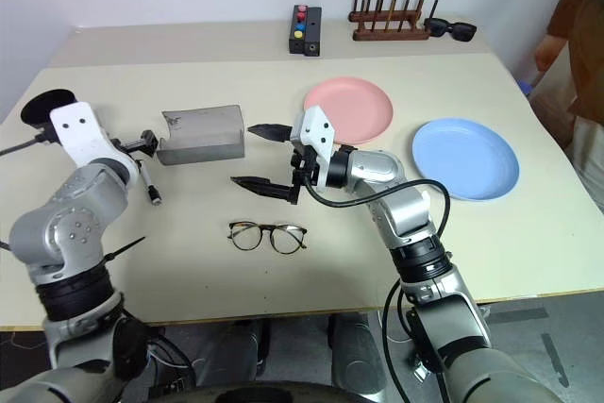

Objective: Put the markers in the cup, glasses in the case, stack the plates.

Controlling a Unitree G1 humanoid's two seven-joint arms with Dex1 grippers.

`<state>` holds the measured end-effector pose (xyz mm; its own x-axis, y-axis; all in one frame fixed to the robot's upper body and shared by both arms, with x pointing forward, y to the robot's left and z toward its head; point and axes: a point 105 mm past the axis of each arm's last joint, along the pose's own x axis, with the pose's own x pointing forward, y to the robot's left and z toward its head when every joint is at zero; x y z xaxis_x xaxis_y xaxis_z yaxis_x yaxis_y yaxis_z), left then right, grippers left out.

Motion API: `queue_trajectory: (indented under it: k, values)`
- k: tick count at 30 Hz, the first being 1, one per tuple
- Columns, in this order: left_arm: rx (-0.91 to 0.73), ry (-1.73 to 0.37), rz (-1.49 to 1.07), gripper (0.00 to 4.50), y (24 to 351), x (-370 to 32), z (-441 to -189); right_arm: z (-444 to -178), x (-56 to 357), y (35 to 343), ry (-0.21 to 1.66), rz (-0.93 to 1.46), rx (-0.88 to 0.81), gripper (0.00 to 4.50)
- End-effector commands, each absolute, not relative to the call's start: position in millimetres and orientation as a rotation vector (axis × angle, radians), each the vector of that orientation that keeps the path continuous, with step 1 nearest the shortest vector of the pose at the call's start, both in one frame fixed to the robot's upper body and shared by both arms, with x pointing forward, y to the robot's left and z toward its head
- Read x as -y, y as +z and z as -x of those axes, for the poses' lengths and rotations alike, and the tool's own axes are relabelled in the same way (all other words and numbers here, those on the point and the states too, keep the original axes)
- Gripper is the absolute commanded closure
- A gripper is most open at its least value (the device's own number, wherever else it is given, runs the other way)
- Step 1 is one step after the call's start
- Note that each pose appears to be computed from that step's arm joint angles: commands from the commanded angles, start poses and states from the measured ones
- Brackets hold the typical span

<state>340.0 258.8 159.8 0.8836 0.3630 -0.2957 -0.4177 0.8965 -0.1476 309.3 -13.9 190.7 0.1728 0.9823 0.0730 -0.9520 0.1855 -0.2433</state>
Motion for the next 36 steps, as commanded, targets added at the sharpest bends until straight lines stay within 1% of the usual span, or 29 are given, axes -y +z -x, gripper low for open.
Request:
queue_trajectory:
  k: [1,6,9,16,22,23,25,31,34,36]
  values:
    - [-0.324,0.545,0.197,0.02,158,-276,-337,-303,13,198,1.397,0.171,0.270,0.00]
    - [-0.443,0.643,0.218,0.02,142,-282,-336,-301,15,194,1.390,0.171,0.254,0.00]
    - [-0.478,0.669,0.232,0.02,137,-283,-335,-299,16,191,1.400,0.170,0.238,0.00]
    - [-0.526,0.621,0.279,0.02,127,-271,-342,-295,16,187,1.419,0.171,0.212,0.00]
    - [-0.557,0.620,0.292,0.02,120,-267,-342,-294,13,185,1.425,0.167,0.210,0.00]
    - [-0.560,0.630,0.293,0.55,119,-269,-341,-293,13,185,1.426,0.167,0.210,0.00]
    - [-0.565,0.654,0.296,1.30,117,-272,-339,-293,13,184,1.426,0.165,0.209,0.00]
    - [-0.552,0.699,0.268,4.43,120,-280,-337,-293,11,183,1.426,0.163,0.207,0.00]
    - [-0.503,0.687,0.179,4.47,131,-285,-338,-293,11,183,1.425,0.162,0.208,0.00]
    - [-0.423,0.675,0.194,4.47,142,-291,-337,-293,12,183,1.422,0.163,0.209,0.00]
